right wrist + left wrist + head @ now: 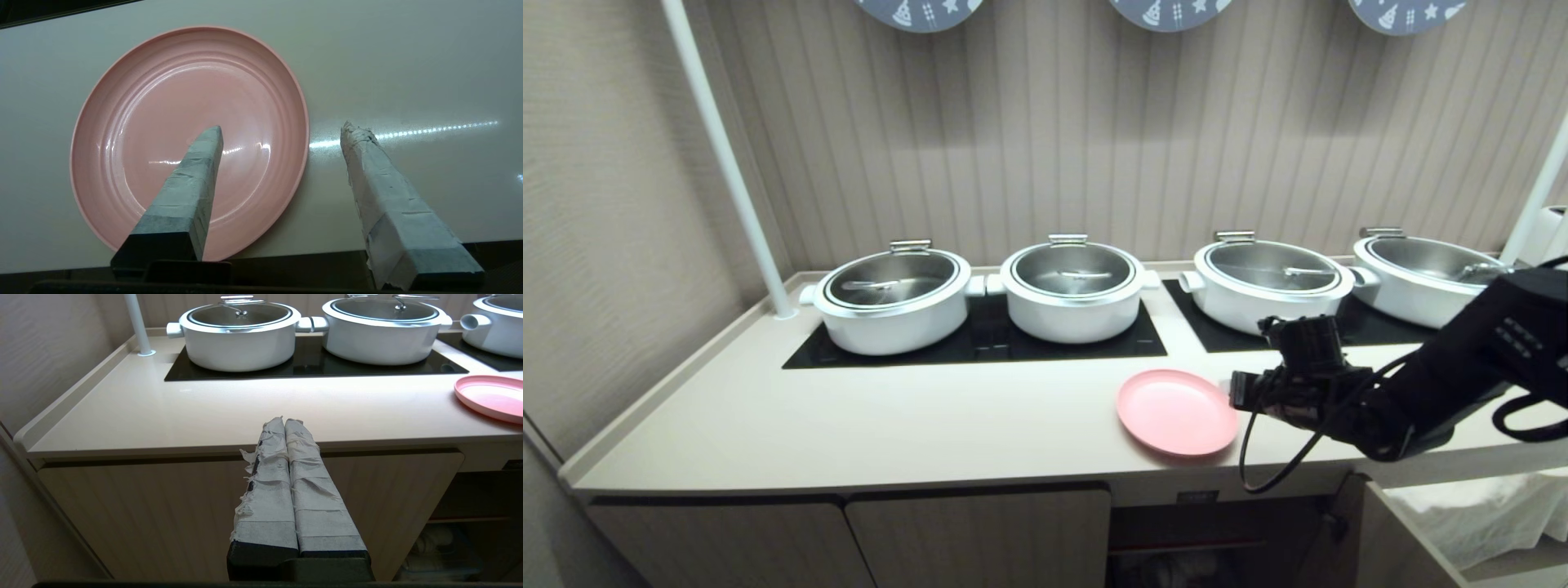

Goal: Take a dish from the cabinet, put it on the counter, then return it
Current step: Pick up the plate from the table

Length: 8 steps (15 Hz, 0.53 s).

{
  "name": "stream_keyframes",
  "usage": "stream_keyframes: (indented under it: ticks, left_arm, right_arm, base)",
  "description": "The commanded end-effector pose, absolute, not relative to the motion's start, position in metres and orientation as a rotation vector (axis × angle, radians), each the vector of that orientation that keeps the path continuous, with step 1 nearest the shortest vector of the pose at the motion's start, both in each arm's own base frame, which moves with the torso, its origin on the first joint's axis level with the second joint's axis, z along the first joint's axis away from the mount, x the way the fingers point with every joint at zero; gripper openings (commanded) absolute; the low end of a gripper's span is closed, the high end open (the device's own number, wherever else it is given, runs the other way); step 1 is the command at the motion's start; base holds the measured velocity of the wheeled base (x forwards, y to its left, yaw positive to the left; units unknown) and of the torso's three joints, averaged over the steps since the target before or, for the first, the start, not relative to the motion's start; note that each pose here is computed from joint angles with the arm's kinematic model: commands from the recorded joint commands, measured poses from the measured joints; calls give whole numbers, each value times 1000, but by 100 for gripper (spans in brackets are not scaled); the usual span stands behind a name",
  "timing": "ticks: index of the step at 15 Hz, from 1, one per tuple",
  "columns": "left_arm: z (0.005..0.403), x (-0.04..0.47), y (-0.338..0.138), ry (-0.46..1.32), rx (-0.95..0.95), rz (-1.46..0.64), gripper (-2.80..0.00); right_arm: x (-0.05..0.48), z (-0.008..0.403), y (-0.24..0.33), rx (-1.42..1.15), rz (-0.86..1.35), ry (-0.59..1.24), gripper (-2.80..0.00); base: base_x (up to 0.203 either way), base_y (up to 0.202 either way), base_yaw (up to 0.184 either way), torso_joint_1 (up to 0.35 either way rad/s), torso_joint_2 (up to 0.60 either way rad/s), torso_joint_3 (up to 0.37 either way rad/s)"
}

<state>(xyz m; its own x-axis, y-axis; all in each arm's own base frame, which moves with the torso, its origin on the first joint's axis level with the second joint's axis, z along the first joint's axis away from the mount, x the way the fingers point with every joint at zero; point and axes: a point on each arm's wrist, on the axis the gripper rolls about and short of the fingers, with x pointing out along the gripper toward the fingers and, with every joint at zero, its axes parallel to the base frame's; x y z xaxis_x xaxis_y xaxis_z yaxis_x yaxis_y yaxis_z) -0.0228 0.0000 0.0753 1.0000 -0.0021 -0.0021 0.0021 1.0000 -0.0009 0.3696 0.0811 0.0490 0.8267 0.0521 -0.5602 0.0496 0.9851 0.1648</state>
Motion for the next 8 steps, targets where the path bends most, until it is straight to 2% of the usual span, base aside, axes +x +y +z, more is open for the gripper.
stream_keyframes:
  ticks: [1,8]
  left_arm:
    - [75,-23,0,2,-1,0,-280]
    - [75,-23,0,2,0,-3,-280]
  right_arm:
    - [359,63,82,180,14,574,-280]
    - [295,103,94,152,77,528,-280]
  base:
    - [0,0,0,0,0,0]
    - [0,0,0,0,0,0]
